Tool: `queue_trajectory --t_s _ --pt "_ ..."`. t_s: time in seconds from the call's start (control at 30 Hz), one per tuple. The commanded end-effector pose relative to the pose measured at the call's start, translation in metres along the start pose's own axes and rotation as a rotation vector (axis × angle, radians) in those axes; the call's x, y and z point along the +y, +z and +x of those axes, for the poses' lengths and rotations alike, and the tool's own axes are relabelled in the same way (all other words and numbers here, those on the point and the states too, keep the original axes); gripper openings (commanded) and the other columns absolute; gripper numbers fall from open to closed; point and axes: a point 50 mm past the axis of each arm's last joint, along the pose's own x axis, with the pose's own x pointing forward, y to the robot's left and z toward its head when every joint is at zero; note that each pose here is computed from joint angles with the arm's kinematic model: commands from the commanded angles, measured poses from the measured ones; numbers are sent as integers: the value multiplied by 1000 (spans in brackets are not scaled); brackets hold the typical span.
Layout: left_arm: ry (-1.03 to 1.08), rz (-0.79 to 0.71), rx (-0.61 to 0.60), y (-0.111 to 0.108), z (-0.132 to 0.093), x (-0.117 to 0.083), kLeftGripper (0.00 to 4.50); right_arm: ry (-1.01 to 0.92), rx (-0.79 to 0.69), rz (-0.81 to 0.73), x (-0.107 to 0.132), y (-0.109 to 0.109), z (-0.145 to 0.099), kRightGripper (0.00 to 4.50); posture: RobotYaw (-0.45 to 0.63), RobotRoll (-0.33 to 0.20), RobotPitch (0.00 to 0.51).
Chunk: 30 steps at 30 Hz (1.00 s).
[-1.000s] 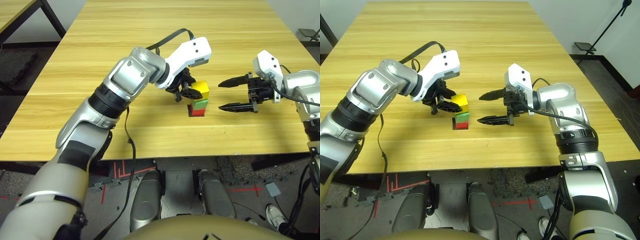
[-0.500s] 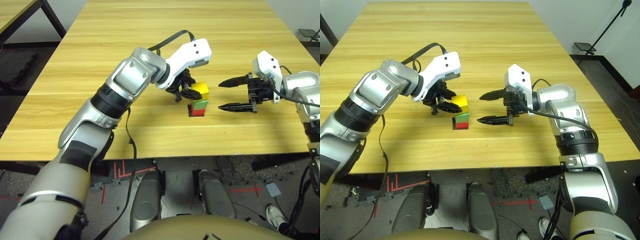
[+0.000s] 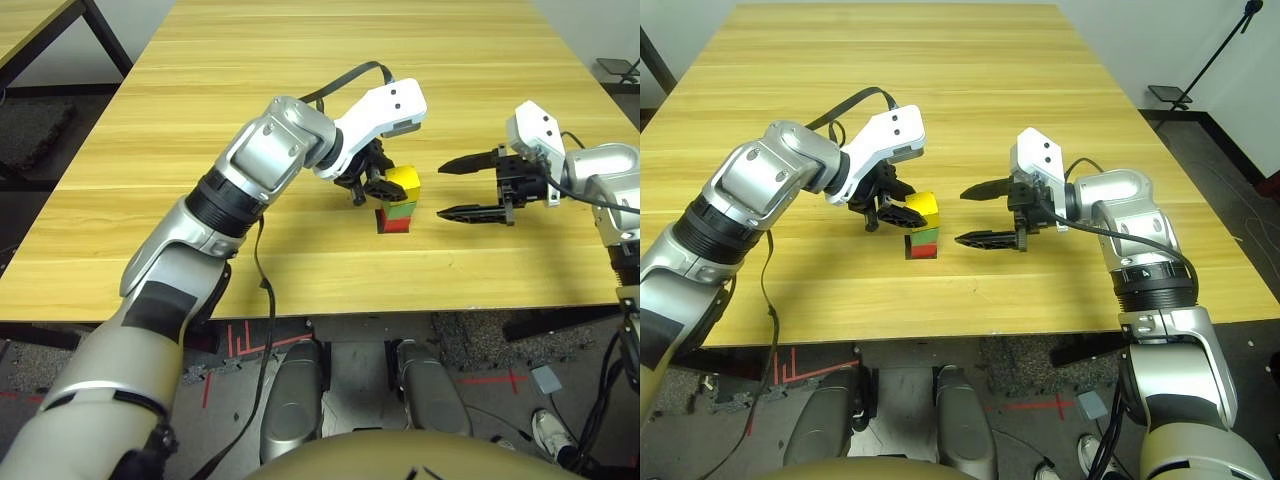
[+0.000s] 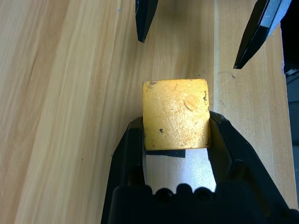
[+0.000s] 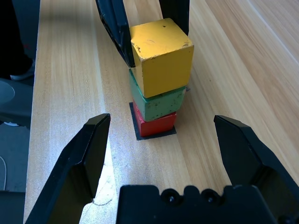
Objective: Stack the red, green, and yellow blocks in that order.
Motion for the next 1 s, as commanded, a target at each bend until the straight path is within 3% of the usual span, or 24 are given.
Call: queue_trajectory --t_s 0.03,0.13,0.2,0.3,0.43,0.57,0.67,0.77,0.87,1.0 --pt "-16 -25 39 -7 6 -4 2825 -9 -24 8 3 -1 -3 4500 139 79 104" --pt "-24 -29 30 -6 5 -6 3898 -12 -24 12 3 -2 -3 4500 149 76 104" --pt "-10 -41 -40 3 -2 -7 4458 -14 -24 14 2 -2 -5 4500 156 71 106" --pt "64 -85 -182 21 -16 -2 4458 -32 -24 15 0 -3 -11 4500 160 61 104" --pt "258 -199 -464 33 -67 9 4458 -155 -113 74 -11 4 -30 4500 166 44 100" --pt "518 -395 -620 -2 -106 16 4458 -419 -233 239 -24 -3 -62 4500 188 16 91" --pt "827 -497 -660 -57 -127 18 4458 -701 -267 312 -35 -28 -87 4500 194 1 93" --pt "1128 -491 -705 -100 -143 17 4458 -937 -301 367 -41 -51 -108 4500 191 -17 101" --pt "1249 -544 -668 -142 -136 5 4458 -1115 -305 404 -39 -73 -124 4500 194 -23 105" --pt "1258 -552 -639 -162 -115 -9 4458 -1254 -273 418 -33 -93 -134 4500 180 -37 121"
